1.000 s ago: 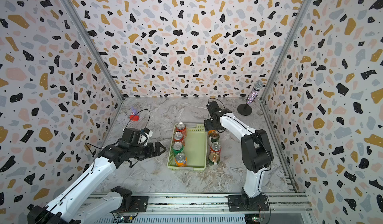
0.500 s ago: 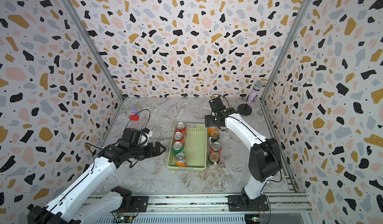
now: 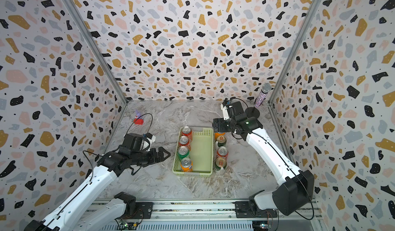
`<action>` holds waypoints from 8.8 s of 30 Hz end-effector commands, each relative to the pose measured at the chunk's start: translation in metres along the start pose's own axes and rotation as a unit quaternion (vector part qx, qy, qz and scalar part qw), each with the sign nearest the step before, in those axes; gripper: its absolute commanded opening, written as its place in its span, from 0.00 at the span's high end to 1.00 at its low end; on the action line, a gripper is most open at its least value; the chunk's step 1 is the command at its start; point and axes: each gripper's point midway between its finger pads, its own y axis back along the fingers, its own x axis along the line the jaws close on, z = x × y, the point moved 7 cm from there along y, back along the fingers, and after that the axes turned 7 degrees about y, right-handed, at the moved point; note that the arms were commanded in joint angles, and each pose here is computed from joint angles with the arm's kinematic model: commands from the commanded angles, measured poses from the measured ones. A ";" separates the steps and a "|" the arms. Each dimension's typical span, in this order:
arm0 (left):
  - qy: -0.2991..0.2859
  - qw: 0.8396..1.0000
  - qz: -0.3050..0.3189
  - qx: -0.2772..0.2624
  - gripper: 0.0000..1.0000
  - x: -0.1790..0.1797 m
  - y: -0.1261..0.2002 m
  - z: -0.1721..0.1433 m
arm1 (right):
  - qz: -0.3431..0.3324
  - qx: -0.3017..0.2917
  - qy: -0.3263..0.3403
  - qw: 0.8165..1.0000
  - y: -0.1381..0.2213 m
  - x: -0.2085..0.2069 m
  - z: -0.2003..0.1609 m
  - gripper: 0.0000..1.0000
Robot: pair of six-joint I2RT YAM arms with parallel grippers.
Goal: Take out the drinks from the basket
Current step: Pick up the drink from the basket, then place the drink at the center of the board, then pick up the drink from the basket.
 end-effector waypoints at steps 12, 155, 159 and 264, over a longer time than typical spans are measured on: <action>-0.069 0.990 0.119 -0.033 0.00 -0.005 0.029 0.021 | 0.086 0.050 0.046 0.994 0.010 0.069 -0.049 0.15; 0.026 0.989 0.089 -0.113 0.00 0.039 0.049 0.053 | 0.106 0.111 0.230 0.961 0.011 0.167 -0.203 0.89; 0.024 0.990 0.086 -0.111 0.00 0.039 0.049 0.053 | 0.102 0.116 0.232 0.960 0.003 0.167 -0.209 0.88; 0.051 0.991 0.078 -0.099 0.00 0.049 0.044 0.060 | 0.009 0.181 0.129 0.975 -0.140 0.183 -0.081 0.08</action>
